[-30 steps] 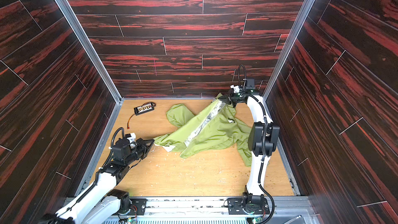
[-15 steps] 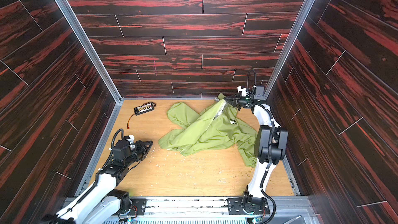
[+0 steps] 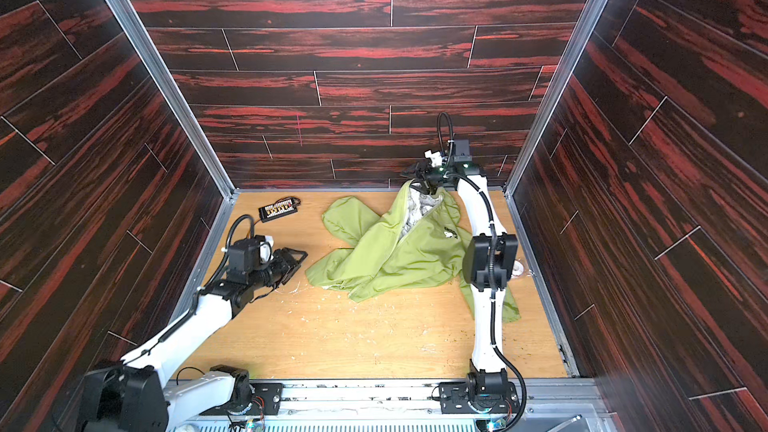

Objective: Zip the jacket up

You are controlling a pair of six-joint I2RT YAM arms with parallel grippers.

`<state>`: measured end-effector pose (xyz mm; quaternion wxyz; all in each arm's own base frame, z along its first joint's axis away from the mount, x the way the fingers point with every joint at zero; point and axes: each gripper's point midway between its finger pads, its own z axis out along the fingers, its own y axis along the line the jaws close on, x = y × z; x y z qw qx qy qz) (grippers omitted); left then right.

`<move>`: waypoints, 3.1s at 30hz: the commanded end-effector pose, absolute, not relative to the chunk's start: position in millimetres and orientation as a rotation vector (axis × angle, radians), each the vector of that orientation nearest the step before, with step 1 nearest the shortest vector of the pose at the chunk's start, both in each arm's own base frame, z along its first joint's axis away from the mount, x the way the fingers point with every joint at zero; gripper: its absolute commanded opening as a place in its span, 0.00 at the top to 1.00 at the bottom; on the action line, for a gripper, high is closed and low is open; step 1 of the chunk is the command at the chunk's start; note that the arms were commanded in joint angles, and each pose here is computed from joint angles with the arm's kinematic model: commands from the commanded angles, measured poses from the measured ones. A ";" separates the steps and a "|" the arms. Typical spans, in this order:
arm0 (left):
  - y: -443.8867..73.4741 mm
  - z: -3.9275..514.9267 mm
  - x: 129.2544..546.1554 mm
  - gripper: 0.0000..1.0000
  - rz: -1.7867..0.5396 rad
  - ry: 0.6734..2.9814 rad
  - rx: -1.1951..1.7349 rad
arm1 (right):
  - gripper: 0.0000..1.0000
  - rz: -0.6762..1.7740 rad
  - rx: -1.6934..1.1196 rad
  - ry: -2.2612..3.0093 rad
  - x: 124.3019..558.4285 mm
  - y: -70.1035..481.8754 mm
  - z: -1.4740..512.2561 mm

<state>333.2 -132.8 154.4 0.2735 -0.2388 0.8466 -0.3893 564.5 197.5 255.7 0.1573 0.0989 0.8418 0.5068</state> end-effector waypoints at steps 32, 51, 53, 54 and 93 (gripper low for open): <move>-263.7 109.5 392.5 1.00 -0.558 2.785 0.347 | 0.40 0.950 0.385 2.687 405.1 140.2 206.7; -179.3 139.4 416.4 0.45 -0.540 2.749 -0.139 | 0.46 1.101 0.222 2.864 370.9 251.2 148.4; -175.1 141.8 404.6 0.44 -0.543 2.752 -0.153 | 0.49 1.134 0.246 2.871 371.0 254.4 141.9; -174.2 141.2 397.2 0.44 -0.554 2.757 -0.162 | 0.50 1.162 0.257 2.870 371.9 257.5 138.8; -185.1 62.4 361.2 0.44 -1.072 2.509 -0.779 | 0.47 1.536 0.408 2.801 359.7 298.5 107.3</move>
